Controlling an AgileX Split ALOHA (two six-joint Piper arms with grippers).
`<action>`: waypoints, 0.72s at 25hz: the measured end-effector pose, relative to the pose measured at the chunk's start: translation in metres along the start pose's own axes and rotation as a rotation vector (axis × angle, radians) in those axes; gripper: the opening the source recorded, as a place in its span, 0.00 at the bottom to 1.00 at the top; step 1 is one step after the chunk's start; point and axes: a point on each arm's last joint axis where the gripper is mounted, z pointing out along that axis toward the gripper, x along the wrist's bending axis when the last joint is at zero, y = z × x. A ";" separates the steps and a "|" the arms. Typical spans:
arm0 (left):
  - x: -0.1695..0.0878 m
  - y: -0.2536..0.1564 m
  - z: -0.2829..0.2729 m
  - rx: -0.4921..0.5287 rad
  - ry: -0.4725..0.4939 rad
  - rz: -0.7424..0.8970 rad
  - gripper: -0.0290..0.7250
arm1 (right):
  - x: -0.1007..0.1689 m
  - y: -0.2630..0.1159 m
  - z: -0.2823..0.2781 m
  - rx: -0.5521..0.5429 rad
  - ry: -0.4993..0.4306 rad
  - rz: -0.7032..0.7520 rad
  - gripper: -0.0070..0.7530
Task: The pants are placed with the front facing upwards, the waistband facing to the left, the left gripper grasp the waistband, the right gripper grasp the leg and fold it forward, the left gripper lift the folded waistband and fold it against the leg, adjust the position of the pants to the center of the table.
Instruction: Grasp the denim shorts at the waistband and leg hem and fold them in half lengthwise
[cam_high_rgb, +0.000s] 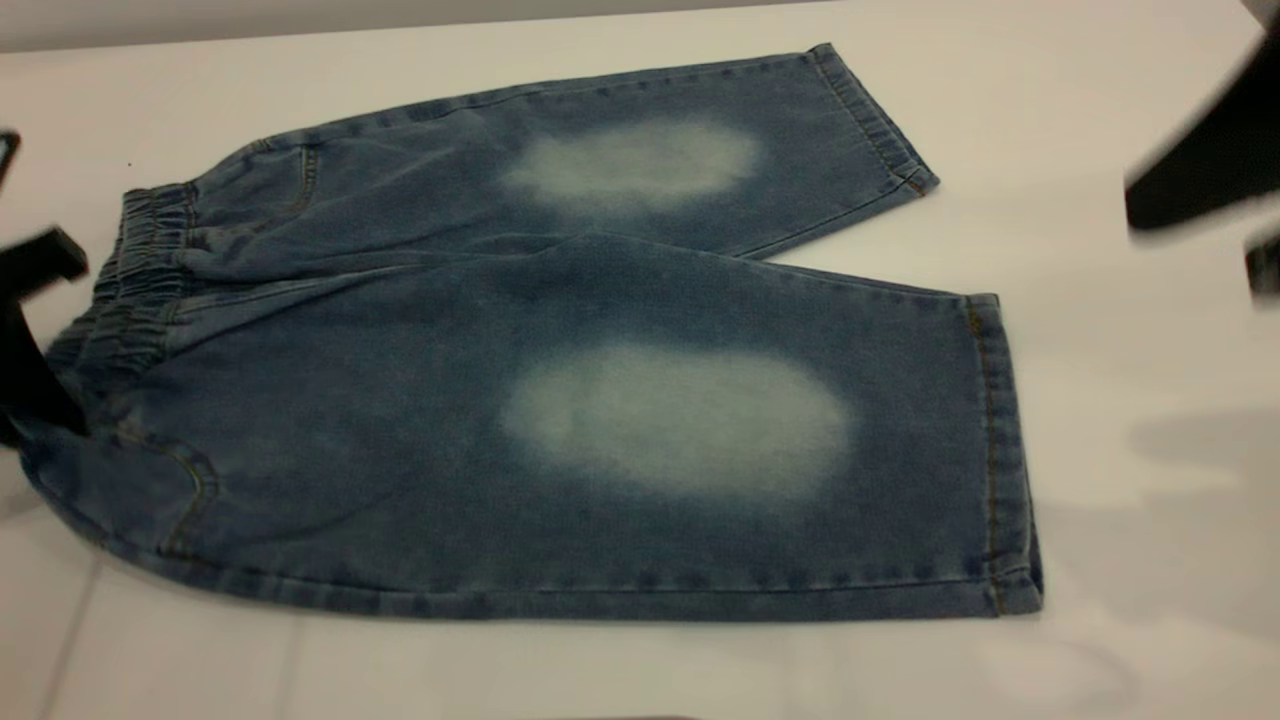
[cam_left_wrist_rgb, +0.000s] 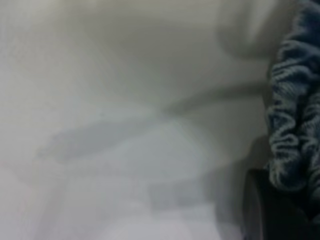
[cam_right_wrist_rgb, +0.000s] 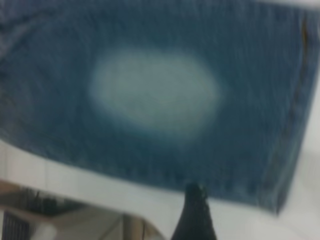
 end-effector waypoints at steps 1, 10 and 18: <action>-0.002 0.000 -0.006 -0.010 -0.007 0.018 0.17 | -0.004 -0.005 0.004 0.025 -0.007 0.018 0.66; -0.009 0.000 -0.040 -0.062 -0.045 0.113 0.17 | -0.033 -0.025 0.046 0.194 -0.027 0.179 0.66; -0.010 0.000 -0.040 -0.059 -0.045 0.114 0.17 | -0.053 -0.040 0.088 0.317 0.057 0.264 0.66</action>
